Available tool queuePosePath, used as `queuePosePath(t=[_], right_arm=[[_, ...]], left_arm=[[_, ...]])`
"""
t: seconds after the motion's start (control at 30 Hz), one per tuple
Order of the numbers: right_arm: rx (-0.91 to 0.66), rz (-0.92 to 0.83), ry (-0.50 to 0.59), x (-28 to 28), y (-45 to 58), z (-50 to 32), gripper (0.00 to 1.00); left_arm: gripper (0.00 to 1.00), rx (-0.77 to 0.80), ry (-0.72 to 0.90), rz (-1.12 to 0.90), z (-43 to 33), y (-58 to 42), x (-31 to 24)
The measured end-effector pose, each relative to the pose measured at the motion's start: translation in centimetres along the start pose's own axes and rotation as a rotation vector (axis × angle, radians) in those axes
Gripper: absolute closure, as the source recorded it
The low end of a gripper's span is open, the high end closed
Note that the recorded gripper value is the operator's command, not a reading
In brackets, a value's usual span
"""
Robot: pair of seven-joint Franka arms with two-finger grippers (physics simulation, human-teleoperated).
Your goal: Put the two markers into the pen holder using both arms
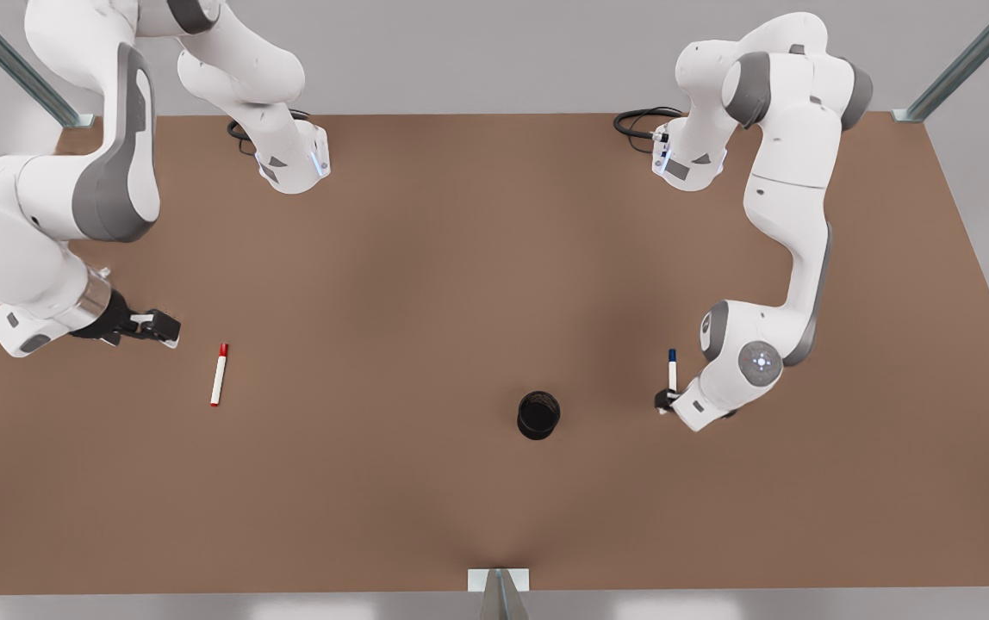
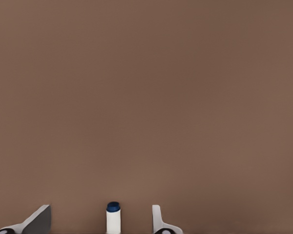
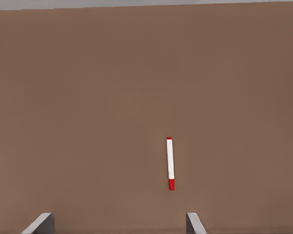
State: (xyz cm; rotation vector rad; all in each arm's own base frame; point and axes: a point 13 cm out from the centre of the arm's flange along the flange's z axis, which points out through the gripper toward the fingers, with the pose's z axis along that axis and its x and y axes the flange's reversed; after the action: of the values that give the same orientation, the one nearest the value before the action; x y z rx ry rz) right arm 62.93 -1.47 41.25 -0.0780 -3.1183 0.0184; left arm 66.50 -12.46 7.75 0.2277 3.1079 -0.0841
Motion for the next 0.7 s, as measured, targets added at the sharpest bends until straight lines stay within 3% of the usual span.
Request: queuePosePath(t=[0.1,0.2,0.37,0.43,0.47,0.7], right_arm=[[-0.013,0.041,0.083,-2.3,-3.0,9.3,0.0],[-0.035,0.041,0.165,-0.9,-3.3,19.9,0.0],[-0.029,0.006,0.196,-0.3,0.9,28.8,0.0],[-0.03,0.037,0.19,-0.5,-0.2,30.9,0.0],[-0.03,0.051,0.185,-0.5,-0.7,31.4,0.01],[-0.027,0.136,0.172,0.0,-5.2,34.5,0.08]], left_arm=[[0.0,-0.001,0.003,-0.004,1.2,0.2,1.3],[0.05,-0.002,-0.009,0.002,1.8,-0.2,1.4],[0.06,-0.004,-0.016,0.005,3.0,-0.2,1.5],[0.27,-0.005,-0.019,0.005,3.2,-0.2,1.4],[0.3,-0.005,-0.022,0.005,3.2,-0.2,1.3],[0.4,-0.005,-0.027,0.005,3.5,-0.2,1.3]])
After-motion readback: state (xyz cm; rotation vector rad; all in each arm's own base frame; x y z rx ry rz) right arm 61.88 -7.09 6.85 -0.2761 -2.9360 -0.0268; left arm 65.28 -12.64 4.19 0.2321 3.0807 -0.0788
